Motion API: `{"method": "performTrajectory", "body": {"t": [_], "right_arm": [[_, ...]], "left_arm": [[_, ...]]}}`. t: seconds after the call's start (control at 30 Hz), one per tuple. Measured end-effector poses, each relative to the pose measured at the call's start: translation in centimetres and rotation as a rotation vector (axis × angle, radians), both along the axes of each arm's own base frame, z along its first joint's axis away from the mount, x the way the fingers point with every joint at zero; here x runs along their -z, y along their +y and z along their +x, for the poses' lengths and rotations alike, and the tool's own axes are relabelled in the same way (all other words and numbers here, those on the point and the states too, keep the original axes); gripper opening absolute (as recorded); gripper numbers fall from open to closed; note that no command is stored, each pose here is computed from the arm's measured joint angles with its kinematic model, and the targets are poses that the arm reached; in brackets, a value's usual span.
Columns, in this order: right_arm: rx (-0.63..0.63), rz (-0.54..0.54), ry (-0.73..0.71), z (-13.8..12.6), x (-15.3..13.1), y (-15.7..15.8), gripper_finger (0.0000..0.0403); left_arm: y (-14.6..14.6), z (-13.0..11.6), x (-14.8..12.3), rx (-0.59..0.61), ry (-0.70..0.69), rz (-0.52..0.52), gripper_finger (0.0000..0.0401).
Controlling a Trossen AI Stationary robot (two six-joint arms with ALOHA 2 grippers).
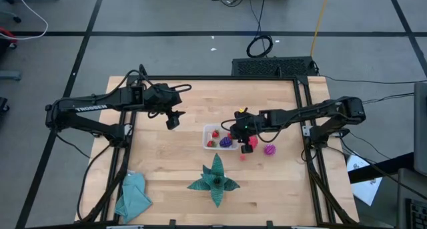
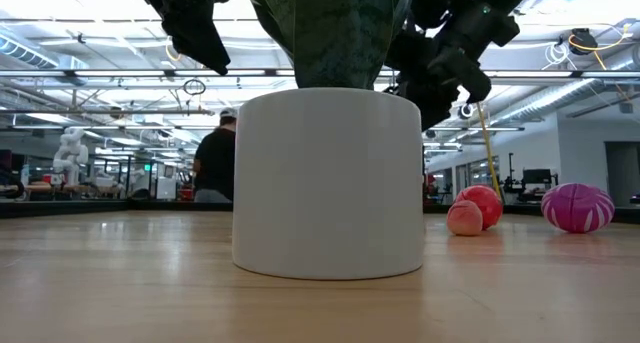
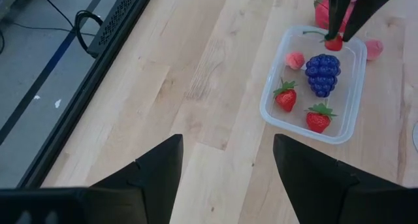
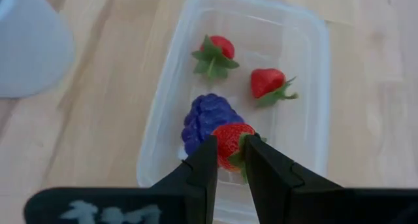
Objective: Pick and placing Produce into tupperware
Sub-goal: Put the red cherry into the transparent bin
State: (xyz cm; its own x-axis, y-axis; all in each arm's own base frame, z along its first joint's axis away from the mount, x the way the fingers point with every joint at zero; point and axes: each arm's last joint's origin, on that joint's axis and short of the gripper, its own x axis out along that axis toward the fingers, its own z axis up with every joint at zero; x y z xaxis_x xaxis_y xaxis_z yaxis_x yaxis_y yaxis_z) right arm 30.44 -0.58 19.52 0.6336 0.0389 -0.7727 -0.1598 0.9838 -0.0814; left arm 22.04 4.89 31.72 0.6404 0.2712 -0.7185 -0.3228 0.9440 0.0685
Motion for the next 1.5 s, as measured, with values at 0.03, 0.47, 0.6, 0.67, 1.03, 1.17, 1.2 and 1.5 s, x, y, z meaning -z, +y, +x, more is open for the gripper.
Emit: {"method": "performTrajectory", "body": {"t": [0.03, 0.47, 0.6, 0.67, 1.03, 1.17, 1.2, 1.5], "right_arm": [[-0.001, 0.002, -0.008, 0.0, -0.1, 0.0, 0.0065], [-0.012, 0.06, 0.003, 0.3, 0.4, 0.1, 0.0065], [-0.012, 0.06, 0.017, 0.4, 0.9, 0.1, 0.0065], [-0.012, 0.06, 0.027, 0.4, 1.1, 0.1, 0.0065], [-0.02, 0.047, 0.054, 0.6, 1.9, -0.2, 0.0065], [-0.011, 0.044, 0.051, 0.7, 1.9, -0.5, 0.0068], [-0.008, 0.044, 0.052, 0.6, 1.9, -0.6, 0.0071], [-0.01, 0.039, 0.06, 0.6, 2.0, -0.8, 0.0108]], "left_arm": [[0.0, 0.0, 0.0, 0.002, 0.001, 0.001, 0.0244], [0.0, 0.0, 0.0, 0.008, 0.001, 0.001, 0.0244], [0.0, 0.0, 0.0, 0.008, 0.002, 0.001, 0.0244], [0.0, 0.0, 0.0, 0.008, 0.002, 0.001, 0.0244], [-0.4, 0.0, 0.1, 0.025, 0.007, -0.003, 0.0244], [-0.5, 0.1, 0.1, 0.032, 0.008, -0.002, 0.0244], [-0.6, 0.1, 0.1, 0.034, 0.008, -0.002, 0.0244], [-0.6, 0.1, 0.1, 0.034, 0.008, -0.002, 0.0244]]}}
